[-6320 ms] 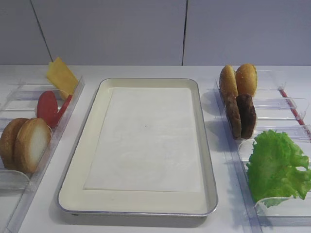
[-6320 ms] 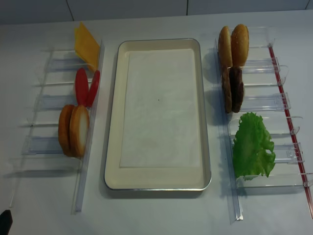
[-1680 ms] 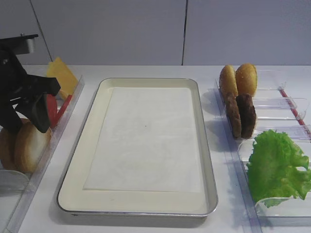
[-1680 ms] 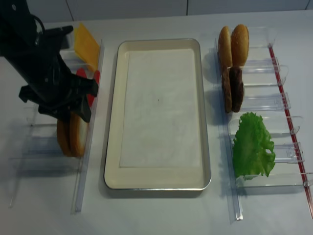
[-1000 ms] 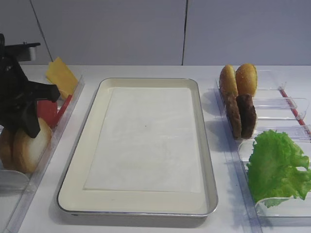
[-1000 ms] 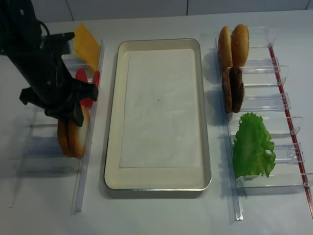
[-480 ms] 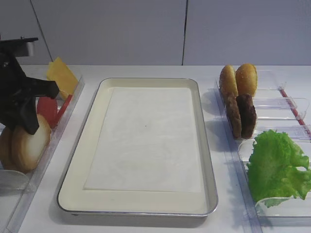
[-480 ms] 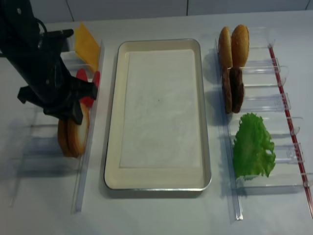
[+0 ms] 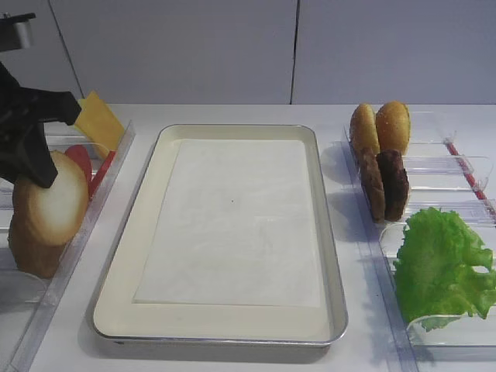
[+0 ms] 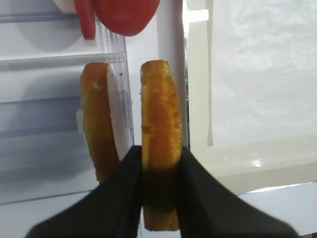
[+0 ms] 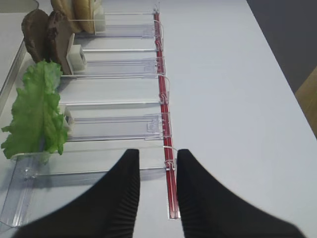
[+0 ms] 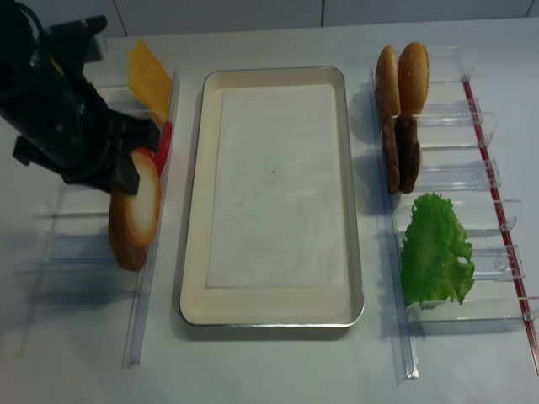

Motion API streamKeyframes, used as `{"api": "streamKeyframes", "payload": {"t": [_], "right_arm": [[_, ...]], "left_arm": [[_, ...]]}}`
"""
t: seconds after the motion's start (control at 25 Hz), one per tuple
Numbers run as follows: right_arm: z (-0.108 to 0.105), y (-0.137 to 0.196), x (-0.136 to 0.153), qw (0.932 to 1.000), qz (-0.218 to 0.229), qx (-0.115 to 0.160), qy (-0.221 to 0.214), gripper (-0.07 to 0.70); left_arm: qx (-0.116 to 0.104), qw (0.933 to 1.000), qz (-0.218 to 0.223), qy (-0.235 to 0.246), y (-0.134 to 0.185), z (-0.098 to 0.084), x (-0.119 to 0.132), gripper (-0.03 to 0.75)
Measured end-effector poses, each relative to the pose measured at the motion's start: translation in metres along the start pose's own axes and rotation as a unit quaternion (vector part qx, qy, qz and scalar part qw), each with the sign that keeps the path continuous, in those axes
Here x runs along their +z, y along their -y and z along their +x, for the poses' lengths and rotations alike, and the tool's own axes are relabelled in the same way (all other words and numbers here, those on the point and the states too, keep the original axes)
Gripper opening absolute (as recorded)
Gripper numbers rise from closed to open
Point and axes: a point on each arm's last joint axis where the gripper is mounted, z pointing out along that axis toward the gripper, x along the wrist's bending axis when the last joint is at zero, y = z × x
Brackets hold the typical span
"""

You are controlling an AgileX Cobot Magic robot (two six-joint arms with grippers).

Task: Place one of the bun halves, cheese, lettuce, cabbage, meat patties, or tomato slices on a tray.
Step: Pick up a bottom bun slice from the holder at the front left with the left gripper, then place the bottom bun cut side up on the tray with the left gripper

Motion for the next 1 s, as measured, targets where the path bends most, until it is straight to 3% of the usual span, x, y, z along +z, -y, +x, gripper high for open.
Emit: {"api": "streamKeyframes", "payload": {"t": [0.12,0.24,0.4,0.6,0.68,0.84,1.0], "right_arm": [[0.0,0.0,0.0,1.0,0.0,0.0,0.0,0.241],[0.0,0.0,0.0,1.0,0.0,0.0,0.0,0.242],[0.0,0.0,0.0,1.0,0.0,0.0,0.0,0.241],[0.0,0.0,0.0,1.0,0.0,0.0,0.0,0.241],[0.0,0.0,0.0,1.0,0.0,0.0,0.0,0.241],[0.0,0.0,0.0,1.0,0.0,0.0,0.0,0.241],[0.0,0.0,0.0,1.0,0.0,0.0,0.0,0.241]], "left_arm": [[-0.002,0.9997,-0.018,0.017,0.006,-0.004,-0.012,0.127],[-0.003,0.9961,-0.026,0.084,0.011,-0.016,-0.021,0.126],[0.023,0.9845,-0.024,0.172,0.014,-0.039,-0.025,0.125],[0.063,0.9771,0.001,0.203,0.016,-0.06,-0.015,0.124],[0.069,0.9738,0.017,0.216,0.012,-0.065,-0.005,0.124],[0.054,0.9657,0.048,0.249,0.001,-0.072,0.015,0.123],[0.048,0.9511,0.059,0.299,-0.008,-0.08,0.031,0.123]]}}
